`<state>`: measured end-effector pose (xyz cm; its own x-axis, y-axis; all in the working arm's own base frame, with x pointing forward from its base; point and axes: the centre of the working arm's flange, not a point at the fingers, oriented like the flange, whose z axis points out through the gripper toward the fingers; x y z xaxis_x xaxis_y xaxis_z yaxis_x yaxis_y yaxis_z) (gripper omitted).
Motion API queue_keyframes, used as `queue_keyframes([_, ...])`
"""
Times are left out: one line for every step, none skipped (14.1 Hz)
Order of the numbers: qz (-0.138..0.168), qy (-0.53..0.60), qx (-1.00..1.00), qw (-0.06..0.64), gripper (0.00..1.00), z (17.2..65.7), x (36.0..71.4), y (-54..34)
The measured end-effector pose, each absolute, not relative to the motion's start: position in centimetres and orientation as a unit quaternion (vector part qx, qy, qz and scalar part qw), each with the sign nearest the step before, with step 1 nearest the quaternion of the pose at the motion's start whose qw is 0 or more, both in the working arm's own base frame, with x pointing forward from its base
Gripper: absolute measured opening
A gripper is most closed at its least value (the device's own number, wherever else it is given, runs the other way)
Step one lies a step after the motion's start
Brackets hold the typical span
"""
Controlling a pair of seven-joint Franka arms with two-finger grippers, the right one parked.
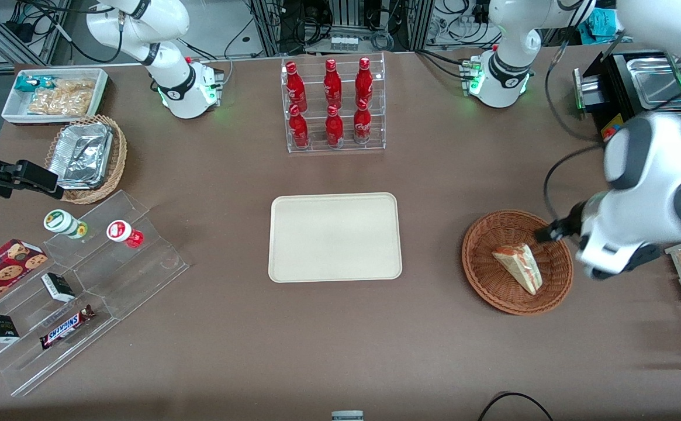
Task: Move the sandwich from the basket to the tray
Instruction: 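Lower the left gripper over the sandwich in the wicker basket and close it, then lift the grasped sandwich up out of the basket with the left gripper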
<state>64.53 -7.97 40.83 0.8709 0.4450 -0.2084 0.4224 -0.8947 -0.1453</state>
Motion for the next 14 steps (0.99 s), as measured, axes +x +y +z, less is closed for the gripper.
queue_keyframes([0.115, -0.244, -0.962, 0.046, 1.0, 38.3, 65.4, -8.3])
queue_keyframes([0.113, -0.257, -0.959, 0.044, 1.0, 36.2, 66.1, -8.4])
queue_keyframes([0.111, -0.265, -0.957, 0.042, 1.0, 34.5, 66.6, -8.2])
queue_keyframes([0.111, -0.27, -0.956, 0.041, 1.0, 33.2, 66.9, -8.0])
queue_keyframes([0.112, -0.274, -0.954, 0.04, 1.0, 32.3, 67.1, -7.7])
queue_keyframes([0.11, -0.277, -0.954, 0.039, 1.0, 31.3, 67.1, -7.4])
queue_keyframes([0.109, -0.28, -0.953, 0.038, 1.0, 30.4, 67.1, -7.1])
queue_keyframes([0.108, -0.284, -0.952, 0.037, 1.0, 29.3, 66.8, -6.6])
queue_keyframes([0.108, -0.288, -0.951, 0.036, 1.0, 28.2, 66.5, -6.1])
queue_keyframes([0.107, -0.29, -0.95, 0.035, 1.0, 27.0, 66.1, -5.7])
queue_keyframes([0.105, -0.292, -0.95, 0.033, 1.0, 25.8, 65.7, -5.4])
queue_keyframes([0.103, -0.293, -0.95, 0.032, 1.0, 24.9, 65.3, -5.4])
queue_keyframes([0.102, -0.296, -0.949, 0.031, 1.0, 24.2, 65.0, -5.4])
queue_keyframes([0.101, -0.304, -0.947, 0.032, 1.0, 23.6, 64.7, -5.4])
